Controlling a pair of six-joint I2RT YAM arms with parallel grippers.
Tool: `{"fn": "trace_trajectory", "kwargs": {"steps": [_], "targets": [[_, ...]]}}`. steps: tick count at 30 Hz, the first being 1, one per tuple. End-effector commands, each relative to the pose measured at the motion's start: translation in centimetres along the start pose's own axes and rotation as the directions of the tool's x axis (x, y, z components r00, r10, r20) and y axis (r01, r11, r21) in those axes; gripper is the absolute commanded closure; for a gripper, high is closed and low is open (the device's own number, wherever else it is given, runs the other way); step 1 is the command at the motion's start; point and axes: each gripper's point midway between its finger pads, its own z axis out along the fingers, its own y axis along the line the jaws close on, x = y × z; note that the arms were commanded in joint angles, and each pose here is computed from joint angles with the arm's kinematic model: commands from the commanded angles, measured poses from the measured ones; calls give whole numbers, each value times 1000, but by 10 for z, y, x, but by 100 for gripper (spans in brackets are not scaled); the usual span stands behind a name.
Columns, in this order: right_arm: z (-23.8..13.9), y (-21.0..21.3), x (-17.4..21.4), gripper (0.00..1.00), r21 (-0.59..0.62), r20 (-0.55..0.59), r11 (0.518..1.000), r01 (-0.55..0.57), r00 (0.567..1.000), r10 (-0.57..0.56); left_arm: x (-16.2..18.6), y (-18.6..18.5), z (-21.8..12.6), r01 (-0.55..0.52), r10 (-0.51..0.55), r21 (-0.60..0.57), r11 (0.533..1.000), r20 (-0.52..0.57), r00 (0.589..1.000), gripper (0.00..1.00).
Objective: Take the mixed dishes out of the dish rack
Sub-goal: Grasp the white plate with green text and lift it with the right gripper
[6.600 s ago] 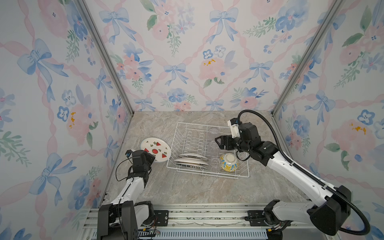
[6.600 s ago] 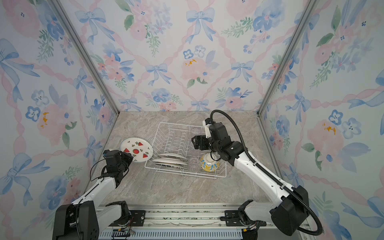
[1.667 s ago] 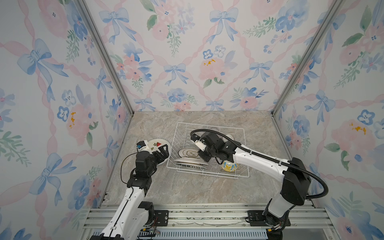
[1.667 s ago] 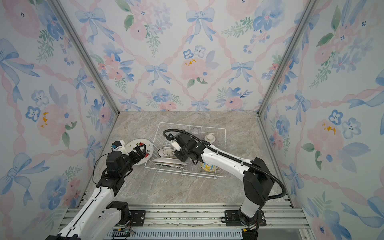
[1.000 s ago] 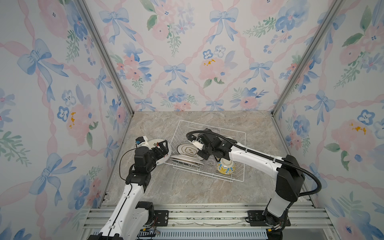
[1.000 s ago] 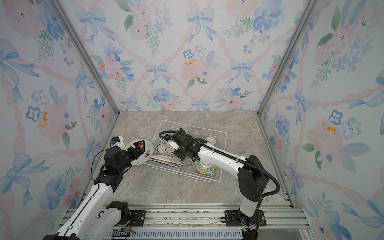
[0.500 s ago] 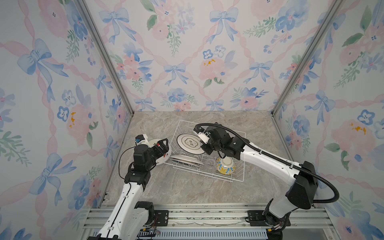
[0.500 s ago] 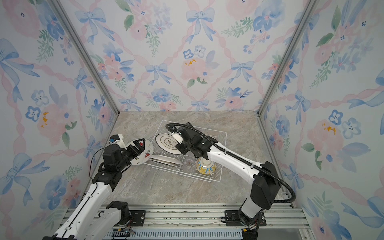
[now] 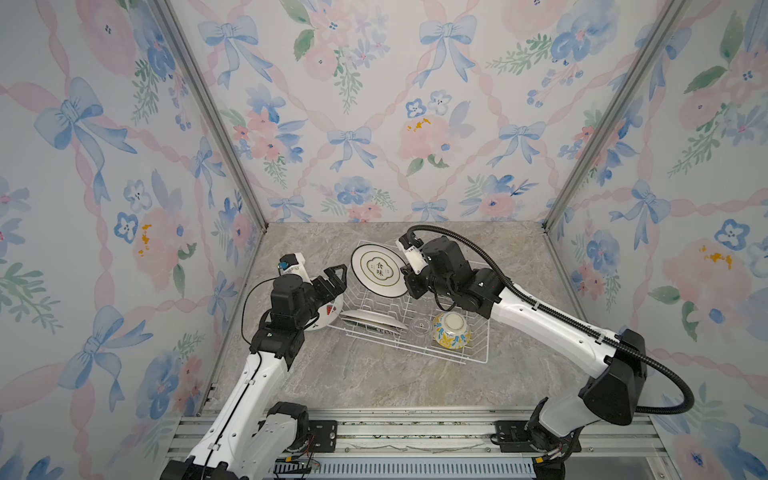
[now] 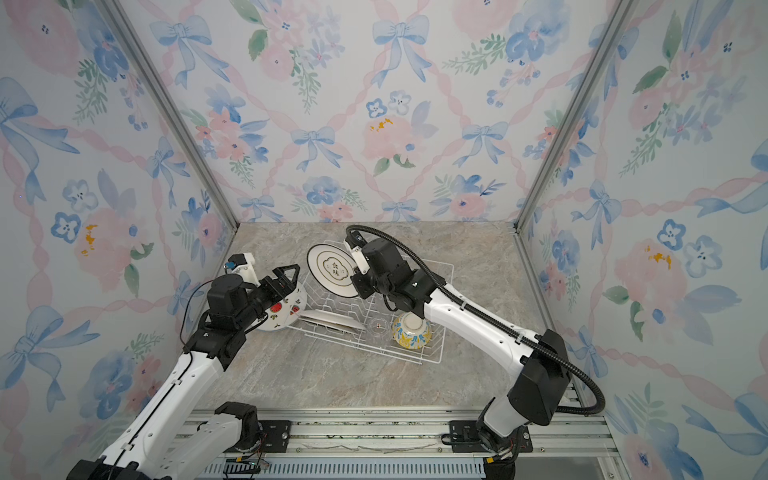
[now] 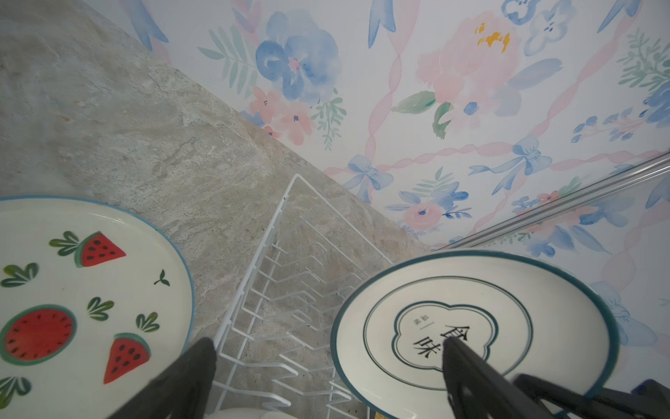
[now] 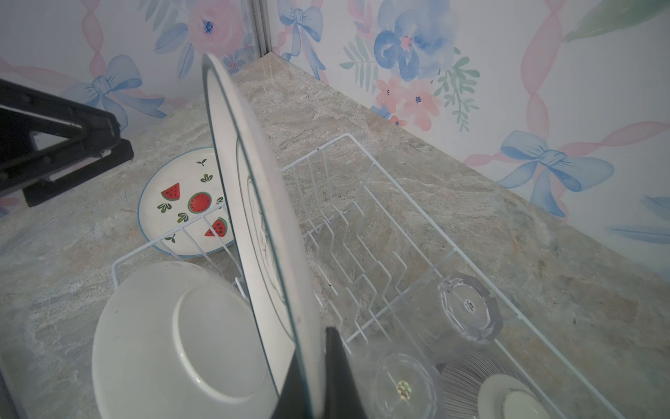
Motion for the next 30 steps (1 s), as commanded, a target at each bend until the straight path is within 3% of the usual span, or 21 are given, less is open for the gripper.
{"fn": "trace_trajectory", "kwargs": {"steps": [1, 6, 13, 18, 21, 30], "targets": [[-21, -27, -48, 100, 38, 160, 980, -197, 969, 189, 1, -12, 4, -9, 10, 20, 1000, -21, 1000, 2], [-23, -59, -53, 100, 17, 209, 905, -425, 887, 412, -11, -39, 12, -19, 20, 61, 998, -13, 1000, 2], [-33, -87, -65, 100, -26, 289, 836, -548, 796, 531, -12, -72, 35, -25, 29, 118, 993, -33, 999, 2], [-36, -106, -73, 100, -104, 269, 729, -677, 686, 676, -20, -85, 53, -40, 42, 131, 991, -16, 999, 2], [-43, -114, -76, 100, -125, 269, 685, -718, 640, 720, -21, -93, 58, -17, 17, 175, 984, 1, 1000, 2], [-61, -100, -71, 100, -235, 243, 616, -752, 568, 786, 17, -137, 65, 9, 17, 325, 946, -76, 997, 2]]}}
